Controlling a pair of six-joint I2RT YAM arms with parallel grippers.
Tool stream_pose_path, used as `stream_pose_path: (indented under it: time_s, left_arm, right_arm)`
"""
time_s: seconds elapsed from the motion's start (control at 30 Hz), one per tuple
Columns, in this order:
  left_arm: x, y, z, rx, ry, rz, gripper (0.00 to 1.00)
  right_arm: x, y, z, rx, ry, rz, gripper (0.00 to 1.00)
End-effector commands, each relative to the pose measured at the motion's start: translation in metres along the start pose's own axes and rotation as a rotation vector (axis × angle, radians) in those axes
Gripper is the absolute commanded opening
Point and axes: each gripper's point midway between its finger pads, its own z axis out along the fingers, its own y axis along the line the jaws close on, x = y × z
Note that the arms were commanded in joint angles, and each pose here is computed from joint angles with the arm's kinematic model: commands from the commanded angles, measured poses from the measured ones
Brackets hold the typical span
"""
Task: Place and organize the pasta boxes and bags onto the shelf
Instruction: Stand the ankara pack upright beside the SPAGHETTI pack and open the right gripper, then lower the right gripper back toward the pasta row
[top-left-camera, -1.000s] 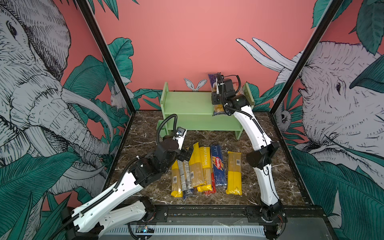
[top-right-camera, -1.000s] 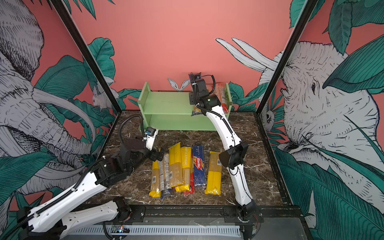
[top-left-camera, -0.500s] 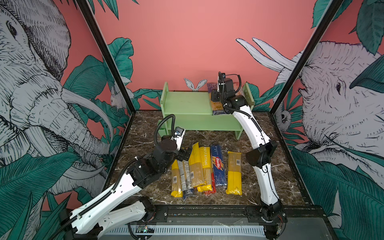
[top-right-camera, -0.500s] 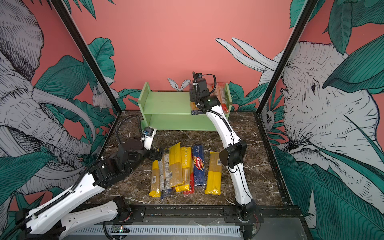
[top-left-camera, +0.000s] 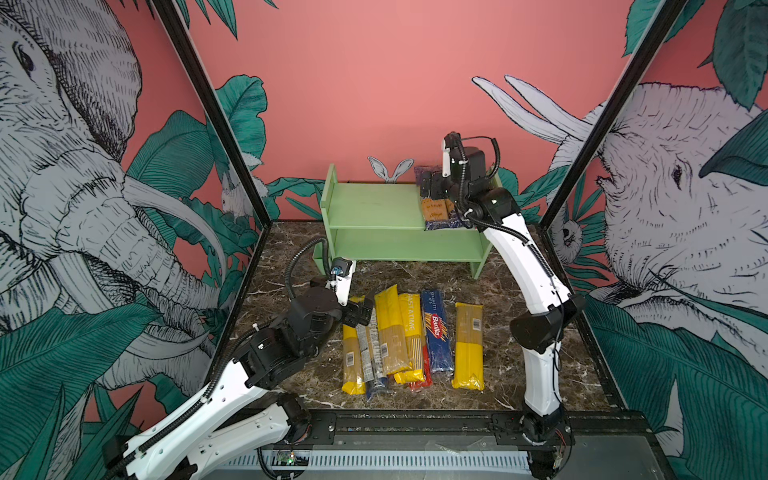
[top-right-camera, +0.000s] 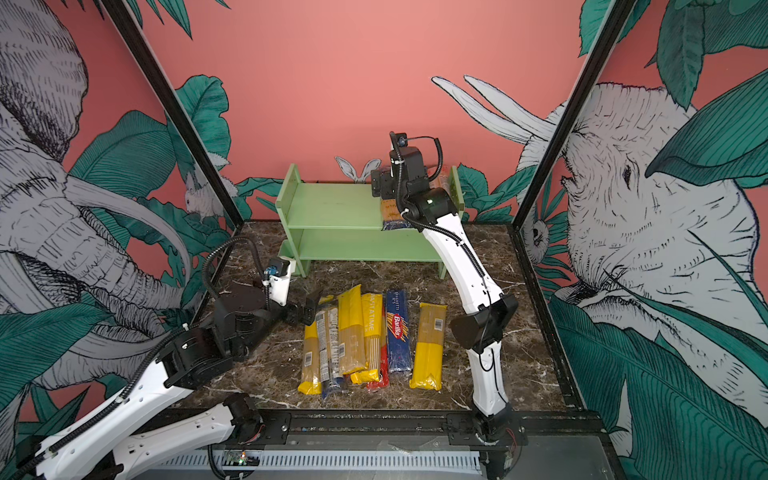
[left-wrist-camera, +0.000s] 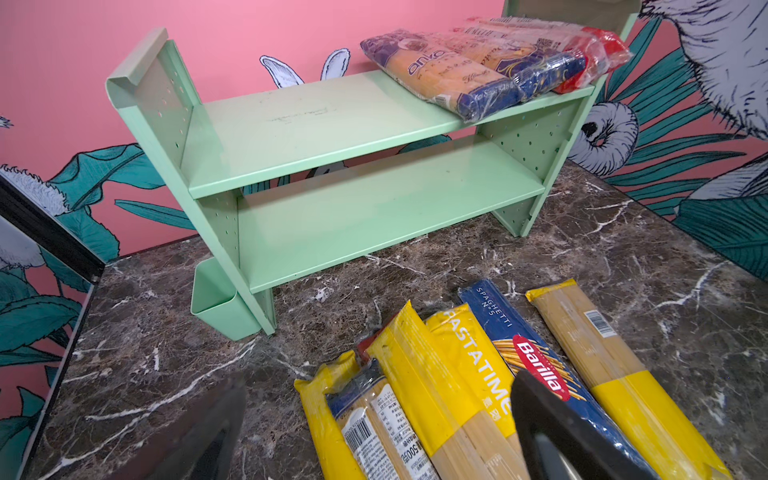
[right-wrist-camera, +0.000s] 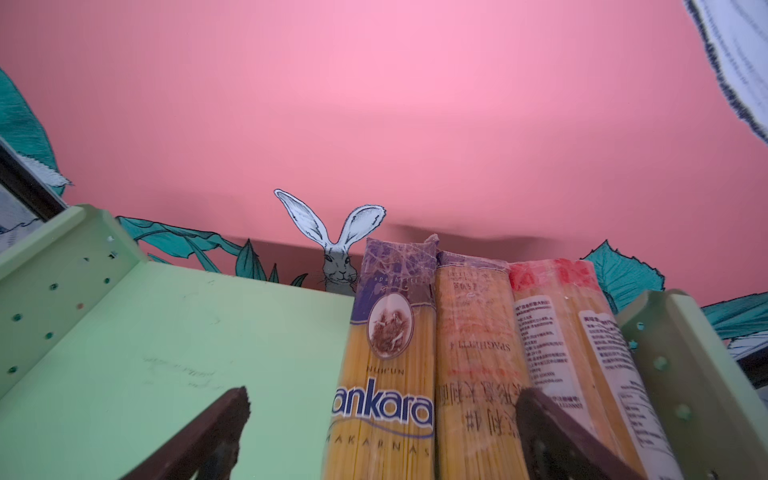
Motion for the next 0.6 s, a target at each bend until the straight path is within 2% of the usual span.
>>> stream_pose_path:
  time_s: [0.0, 0.2, 0.33, 0.57]
  left_arm:
    - [0.02, 0.007, -0.003, -0.015, 0.048, -0.05, 1.0]
    - [0.052, 0.005, -0.002, -0.001, 0.119, -0.112, 0.99]
    - [0.075, -0.006, 0.004, 0.046, 0.173, -0.178, 1.0]
    - [0.104, -0.031, 0.024, 0.13, 0.239, -0.272, 1.0]
  right_arm:
    - [-0.001, 0.007, -0.036, -0.002, -0.012, -0.033, 0.99]
    - [0.052, 0.013, -0.089, -0.017, 0.057, -0.062, 0.99]
    - [0.093, 0.005, -0.133, -0.042, 0.089, -0.029, 0.99]
    - [0.18, -0.005, -0.17, -0.089, 0.227, -0.019, 0.99]
